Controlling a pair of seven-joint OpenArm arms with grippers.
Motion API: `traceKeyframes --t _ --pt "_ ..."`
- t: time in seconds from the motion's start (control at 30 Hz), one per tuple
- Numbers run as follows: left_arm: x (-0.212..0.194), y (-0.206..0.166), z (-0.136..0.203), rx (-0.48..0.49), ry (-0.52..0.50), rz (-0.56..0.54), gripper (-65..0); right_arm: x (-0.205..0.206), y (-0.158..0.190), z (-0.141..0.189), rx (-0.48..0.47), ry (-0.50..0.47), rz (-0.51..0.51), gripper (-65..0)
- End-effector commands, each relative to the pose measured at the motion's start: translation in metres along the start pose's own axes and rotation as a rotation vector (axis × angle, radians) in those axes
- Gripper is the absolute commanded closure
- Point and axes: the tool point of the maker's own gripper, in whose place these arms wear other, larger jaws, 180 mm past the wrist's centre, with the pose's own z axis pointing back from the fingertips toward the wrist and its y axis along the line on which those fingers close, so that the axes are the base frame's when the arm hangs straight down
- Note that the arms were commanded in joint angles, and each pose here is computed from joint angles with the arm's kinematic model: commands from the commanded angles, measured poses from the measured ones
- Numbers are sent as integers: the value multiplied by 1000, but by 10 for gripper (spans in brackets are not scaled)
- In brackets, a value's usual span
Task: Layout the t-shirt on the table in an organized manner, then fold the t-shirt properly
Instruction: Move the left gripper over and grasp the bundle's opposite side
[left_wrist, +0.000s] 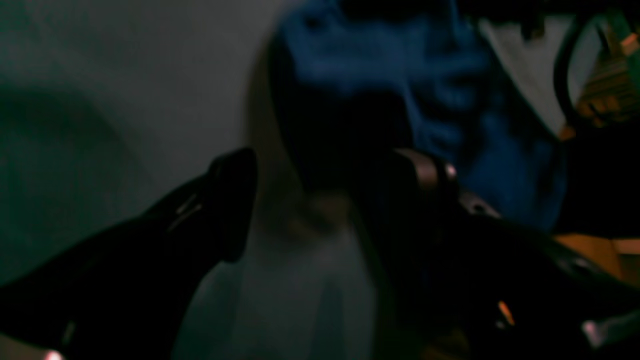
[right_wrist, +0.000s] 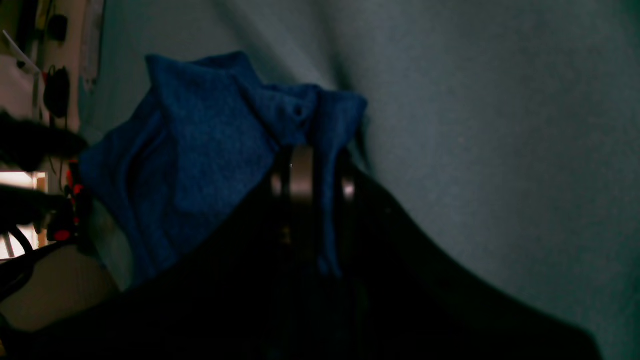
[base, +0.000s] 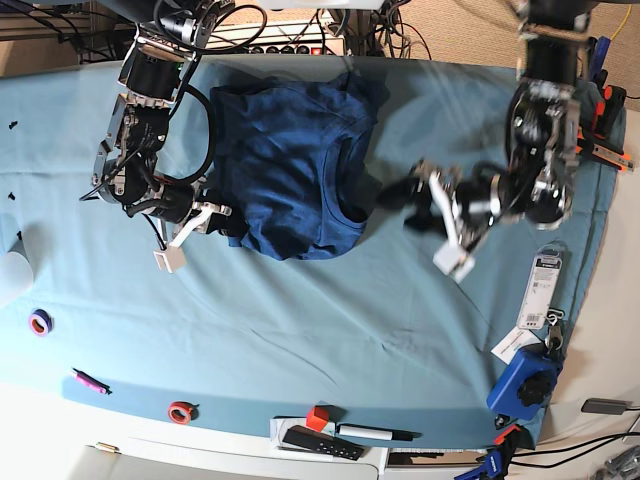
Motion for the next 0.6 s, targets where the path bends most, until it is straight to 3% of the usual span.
traceKeyframes --t 0.0,0.23,0.57 --pt "1 -4 5 -21 -8 -10 -417 18 0 5 -13 -42 29 0" --pt "-71 -22 8 -97 138 86 -417 17 -1 4 -19 -39 31 0" --pt "-102 -57 8 -231 146 198 -417 17 -2 4 -20 -37 29 0"
